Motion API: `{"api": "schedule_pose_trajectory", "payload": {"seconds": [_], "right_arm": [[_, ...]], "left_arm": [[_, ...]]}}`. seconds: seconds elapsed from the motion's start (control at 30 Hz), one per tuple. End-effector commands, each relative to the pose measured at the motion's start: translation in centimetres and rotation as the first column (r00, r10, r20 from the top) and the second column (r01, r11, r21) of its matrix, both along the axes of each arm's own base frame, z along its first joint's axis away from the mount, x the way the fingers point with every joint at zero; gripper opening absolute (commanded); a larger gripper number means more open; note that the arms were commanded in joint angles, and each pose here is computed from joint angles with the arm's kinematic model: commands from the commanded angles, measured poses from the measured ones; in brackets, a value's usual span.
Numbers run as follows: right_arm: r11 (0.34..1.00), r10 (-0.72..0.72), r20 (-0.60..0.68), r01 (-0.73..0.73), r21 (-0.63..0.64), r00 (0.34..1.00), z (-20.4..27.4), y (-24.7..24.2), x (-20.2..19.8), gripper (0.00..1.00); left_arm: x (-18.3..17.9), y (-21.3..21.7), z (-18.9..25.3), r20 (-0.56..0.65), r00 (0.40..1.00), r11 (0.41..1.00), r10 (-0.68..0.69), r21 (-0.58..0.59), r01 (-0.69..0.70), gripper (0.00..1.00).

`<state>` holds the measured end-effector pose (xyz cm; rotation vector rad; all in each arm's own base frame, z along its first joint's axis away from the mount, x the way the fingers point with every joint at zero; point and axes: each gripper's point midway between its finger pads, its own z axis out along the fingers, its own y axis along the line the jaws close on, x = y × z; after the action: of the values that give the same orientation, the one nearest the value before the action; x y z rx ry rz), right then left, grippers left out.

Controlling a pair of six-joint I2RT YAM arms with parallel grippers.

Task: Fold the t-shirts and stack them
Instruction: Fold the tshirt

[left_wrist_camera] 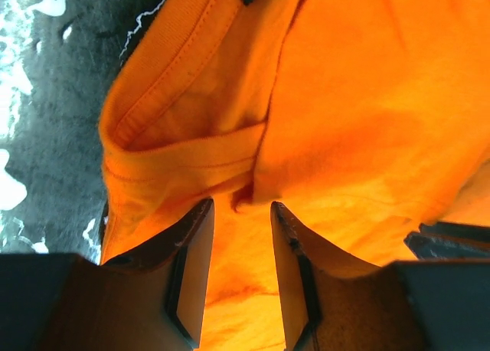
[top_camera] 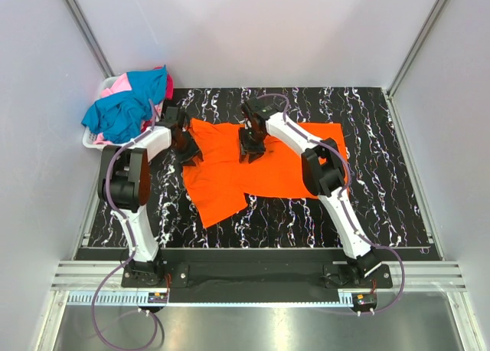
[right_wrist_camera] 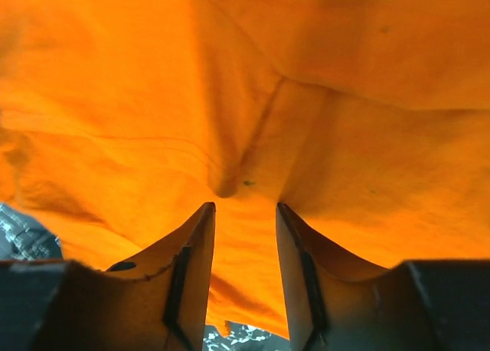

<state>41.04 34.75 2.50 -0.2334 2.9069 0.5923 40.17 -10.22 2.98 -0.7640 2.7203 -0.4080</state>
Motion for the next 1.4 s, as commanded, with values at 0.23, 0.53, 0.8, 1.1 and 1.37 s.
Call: {"api": "schedule_pose_trajectory", "payload": {"seconds": [0.23, 0.53, 0.8, 1.1, 1.37], "right_arm": [[0.966, -0.163, 0.227, 0.202, -0.160, 0.960, 7.7, -6.6, 2.4, 0.51], [0.851, -0.441, 0.213, 0.481, -0.211, 0.872, 6.3, -19.1, -1.8, 0.50], [0.839, -0.485, 0.182, 0.513, -0.179, 0.856, 5.7, -20.2, -6.6, 0.51], [0.835, -0.514, 0.168, 0.536, -0.124, 0.841, 5.9, -20.8, -9.4, 0.58], [0.835, -0.516, 0.170, 0.537, -0.119, 0.840, 5.8, -21.1, -10.3, 0.58]], "left_arm": [[-2.0, 0.8, 6.1, 0.157, 0.987, 1.000, 0.021, 0.012, -0.023, 0.40], [-11.6, 0.8, 6.0, 0.160, 0.983, 0.996, 0.086, -0.014, -0.085, 0.45], [-17.9, -2.4, 4.1, 0.120, 0.991, 0.998, 0.055, -0.032, -0.051, 0.47], [-21.9, -2.0, 1.9, 0.096, 0.988, 0.993, 0.117, -0.013, -0.117, 0.54], [-23.3, -3.7, 0.7, 0.068, 0.993, 0.995, 0.099, 0.023, -0.100, 0.56]]}}
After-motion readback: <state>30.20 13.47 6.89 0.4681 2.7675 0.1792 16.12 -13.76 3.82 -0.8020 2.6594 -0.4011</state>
